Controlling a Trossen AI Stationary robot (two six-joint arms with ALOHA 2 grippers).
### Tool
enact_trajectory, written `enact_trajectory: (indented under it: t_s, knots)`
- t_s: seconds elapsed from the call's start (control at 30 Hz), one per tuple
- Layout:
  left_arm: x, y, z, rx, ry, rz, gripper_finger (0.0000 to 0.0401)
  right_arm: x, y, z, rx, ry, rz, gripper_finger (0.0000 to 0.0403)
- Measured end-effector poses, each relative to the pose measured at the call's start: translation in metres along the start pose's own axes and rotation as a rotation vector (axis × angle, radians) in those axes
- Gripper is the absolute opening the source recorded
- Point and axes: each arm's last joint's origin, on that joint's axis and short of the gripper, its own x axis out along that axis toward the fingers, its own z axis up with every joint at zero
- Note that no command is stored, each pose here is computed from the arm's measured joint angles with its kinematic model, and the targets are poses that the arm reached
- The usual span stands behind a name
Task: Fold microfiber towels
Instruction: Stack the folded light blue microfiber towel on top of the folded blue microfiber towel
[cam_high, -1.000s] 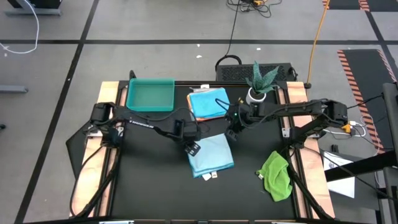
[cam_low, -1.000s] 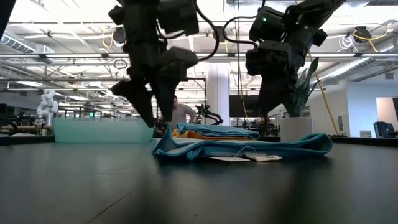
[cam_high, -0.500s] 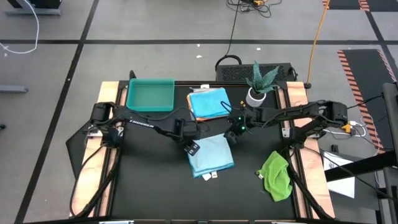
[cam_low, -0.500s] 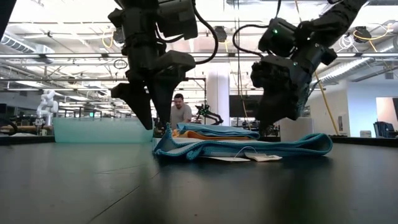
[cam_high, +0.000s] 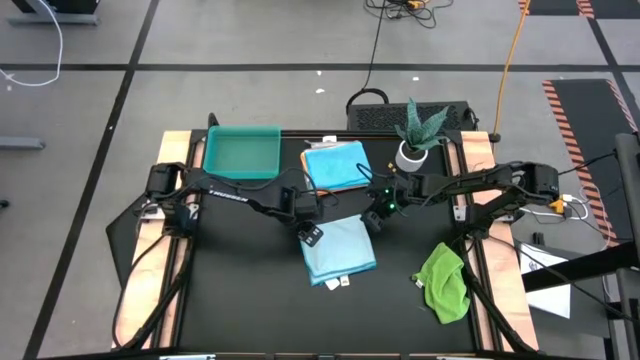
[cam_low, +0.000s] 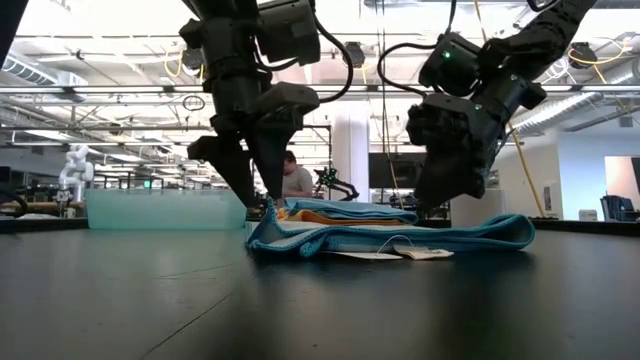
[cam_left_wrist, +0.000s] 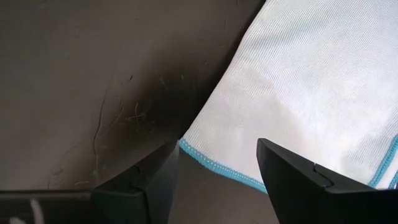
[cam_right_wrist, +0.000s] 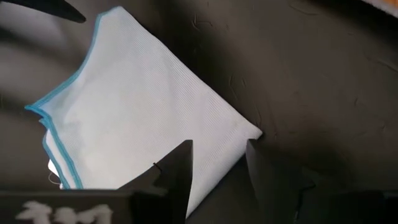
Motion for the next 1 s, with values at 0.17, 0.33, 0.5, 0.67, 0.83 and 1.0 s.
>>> enact_trajectory:
  t_s: [0.17,0.33,0.5,0.67,0.83,1.0]
  knots:
    - [0.0,0.0,0.0,-0.003,0.001,-0.002,0.0218,0.0,0.0,-0.001,0.003,0.008,-0.004,0.0141]
    - [0.0,0.0,0.0,-0.003,0.001,-0.002,0.0218,0.01,-0.005,-0.004,0.03,0.049,-0.019,0.0141]
    - [0.0,0.0,0.0,-0.006,0.004,-0.007,0.0218,0.024,-0.01,-0.008,0.059,0.098,0.008,0.0141]
    - [0.0,-0.001,0.0,-0.006,0.011,-0.014,0.0218,0.032,-0.009,-0.003,0.062,0.056,0.059,0.0141]
    - [0.0,-0.001,0.0,-0.006,0.011,-0.015,0.0218,0.042,-0.011,-0.002,0.079,0.049,0.101,0.0142]
    - [0.0,-0.001,0.0,-0.007,0.01,-0.015,0.0218,0.049,-0.011,-0.001,0.075,0.047,0.153,0.0142]
